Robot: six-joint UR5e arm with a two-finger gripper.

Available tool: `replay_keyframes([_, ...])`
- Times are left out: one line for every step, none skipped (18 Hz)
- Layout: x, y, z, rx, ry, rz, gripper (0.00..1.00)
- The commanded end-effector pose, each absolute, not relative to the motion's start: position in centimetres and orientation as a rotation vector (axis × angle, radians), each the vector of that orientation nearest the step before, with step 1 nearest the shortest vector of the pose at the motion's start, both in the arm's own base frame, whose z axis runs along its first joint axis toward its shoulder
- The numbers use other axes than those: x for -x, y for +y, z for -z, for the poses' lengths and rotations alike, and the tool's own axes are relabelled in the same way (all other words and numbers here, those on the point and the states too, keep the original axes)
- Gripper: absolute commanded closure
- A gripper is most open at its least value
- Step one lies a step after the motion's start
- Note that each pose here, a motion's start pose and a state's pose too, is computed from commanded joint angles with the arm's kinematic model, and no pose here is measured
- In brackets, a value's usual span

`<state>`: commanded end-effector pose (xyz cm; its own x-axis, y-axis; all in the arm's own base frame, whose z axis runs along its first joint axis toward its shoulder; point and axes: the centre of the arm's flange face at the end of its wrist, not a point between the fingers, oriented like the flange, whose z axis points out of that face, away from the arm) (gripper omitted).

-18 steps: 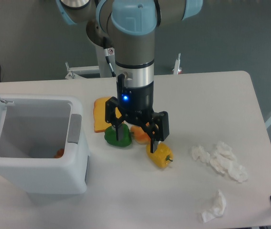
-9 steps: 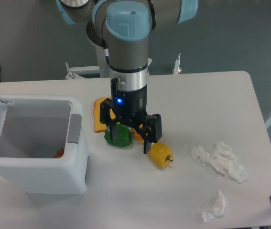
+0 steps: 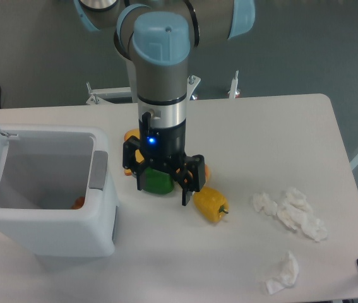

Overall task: Close the trash can
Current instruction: 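Raise the gripper from the peppers and move it toward the trash can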

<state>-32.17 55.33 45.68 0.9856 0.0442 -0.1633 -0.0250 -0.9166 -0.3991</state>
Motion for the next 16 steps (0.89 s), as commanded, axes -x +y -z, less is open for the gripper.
replay_keyframes([32.1, 55.4, -45.8, 2.718, -0.032, -0.233, 0.0])
replay_keyframes([32.1, 55.4, -46.2, 2.71, -0.056, -0.234, 0.0])
replay_keyframes([32.1, 55.4, -46.5, 2.703, -0.076, -0.233, 0.0])
replay_keyframes([32.1, 55.5, -47.1, 2.691, -0.088, -0.239, 0.0])
replay_keyframes([32.2, 55.5, -47.5, 2.683, -0.095, -0.245, 0.0])
replay_keyframes([32.1, 55.5, -48.0, 2.676, -0.092, -0.251, 0.0])
replay_keyframes([32.1, 55.6, -48.0, 2.674, -0.093, -0.25, 0.0])
replay_keyframes([32.0, 55.6, -48.3, 2.67, -0.097, -0.252, 0.0])
replay_keyframes([32.0, 55.5, -48.6, 2.665, -0.108, -0.254, 0.0])
replay_keyframes([31.9, 55.5, -48.8, 2.659, -0.119, -0.252, 0.0])
replay_keyframes([31.9, 55.5, -49.0, 2.654, -0.131, -0.253, 0.0])
replay_keyframes([31.9, 55.5, -49.3, 2.649, -0.14, -0.254, 0.0])
replay_keyframes([31.8, 55.5, -49.4, 2.647, -0.146, -0.253, 0.0])
replay_keyframes([31.7, 55.4, -49.6, 2.643, -0.16, -0.252, 0.0])
replay_keyframes([31.6, 55.2, -50.0, 2.634, -0.182, -0.252, 0.0])
replay_keyframes([31.2, 55.3, -50.2, 2.629, -0.194, -0.248, 0.0])
